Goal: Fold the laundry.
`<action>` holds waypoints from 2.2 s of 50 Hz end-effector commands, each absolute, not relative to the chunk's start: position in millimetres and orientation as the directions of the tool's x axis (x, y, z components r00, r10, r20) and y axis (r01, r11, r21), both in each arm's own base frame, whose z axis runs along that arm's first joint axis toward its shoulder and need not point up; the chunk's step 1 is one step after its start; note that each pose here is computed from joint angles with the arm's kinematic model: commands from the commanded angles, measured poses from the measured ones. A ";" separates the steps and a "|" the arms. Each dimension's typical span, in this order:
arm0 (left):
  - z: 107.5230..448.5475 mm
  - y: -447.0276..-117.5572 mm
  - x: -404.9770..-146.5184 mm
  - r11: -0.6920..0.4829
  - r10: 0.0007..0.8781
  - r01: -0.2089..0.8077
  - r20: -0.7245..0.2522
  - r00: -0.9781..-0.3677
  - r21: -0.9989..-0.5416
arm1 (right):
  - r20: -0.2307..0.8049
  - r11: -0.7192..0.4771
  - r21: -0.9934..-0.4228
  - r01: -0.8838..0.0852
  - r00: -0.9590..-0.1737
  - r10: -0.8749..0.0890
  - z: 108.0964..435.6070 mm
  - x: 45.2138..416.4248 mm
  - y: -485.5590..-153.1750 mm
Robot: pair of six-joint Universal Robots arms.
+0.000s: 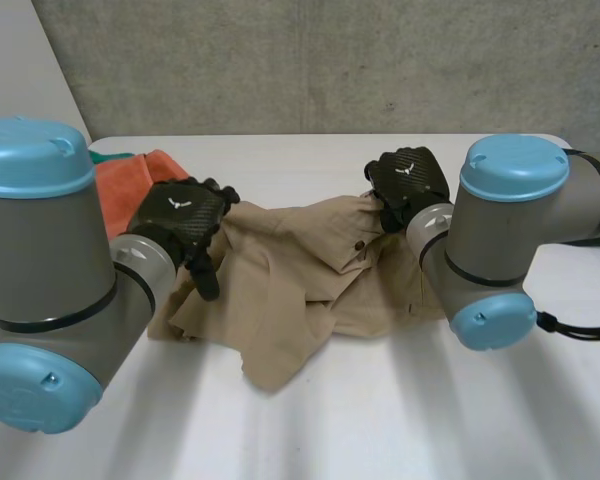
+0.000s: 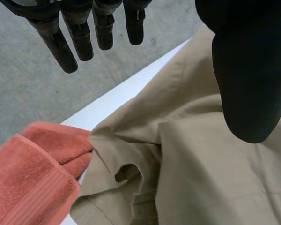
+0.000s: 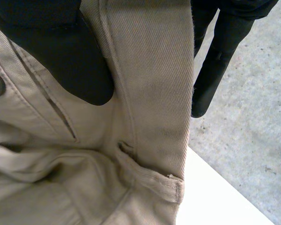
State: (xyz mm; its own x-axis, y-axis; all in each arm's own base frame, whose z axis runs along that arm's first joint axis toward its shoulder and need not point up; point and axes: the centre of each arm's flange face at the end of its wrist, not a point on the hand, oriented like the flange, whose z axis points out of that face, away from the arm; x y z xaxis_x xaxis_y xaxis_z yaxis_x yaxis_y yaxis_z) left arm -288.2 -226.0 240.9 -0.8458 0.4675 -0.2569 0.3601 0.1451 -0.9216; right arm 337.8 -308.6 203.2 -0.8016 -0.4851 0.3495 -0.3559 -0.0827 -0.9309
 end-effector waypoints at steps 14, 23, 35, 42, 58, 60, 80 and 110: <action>197.3 -191.0 -318.8 0.124 0.600 0.532 -0.364 -0.712 -0.838 | 0.293 -0.106 -0.956 -0.274 -0.874 -0.388 221.3 351.3 -359.6; 176.5 -180.4 -328.1 0.103 0.601 0.606 -0.436 -0.670 -0.789 | 0.525 -0.237 -0.848 -0.474 -0.695 -0.492 263.3 330.8 -337.6; 147.1 -186.8 -349.0 0.055 0.596 0.653 -0.500 -0.629 -0.755 | 0.646 -0.168 -0.720 -0.674 -0.560 -0.519 247.2 292.0 -346.3; 133.4 -205.4 -352.5 0.069 0.582 0.668 -0.514 -0.630 -0.741 | 0.560 -0.162 -0.819 -0.550 -0.707 -0.432 274.8 272.2 -367.3; 209.3 -244.0 -324.1 0.027 0.451 0.536 -0.469 -0.760 -0.844 | 0.455 0.005 -0.770 -0.639 -0.554 -0.697 234.8 270.7 -329.7; 227.0 -245.0 -317.7 0.008 0.453 0.517 -0.458 -0.765 -0.856 | 0.438 -0.013 -0.784 -0.621 -0.537 -0.721 227.4 278.7 -329.0; 254.6 -236.3 -301.7 0.041 0.573 0.542 -0.425 -0.701 -0.839 | 0.195 0.019 -0.929 -0.370 -0.531 -0.825 151.5 357.9 -327.1; 445.0 -230.1 -251.8 -0.216 0.454 0.051 -0.146 -0.879 -0.975 | 0.293 -0.274 -0.951 -0.145 -0.705 -0.645 353.7 316.9 -303.3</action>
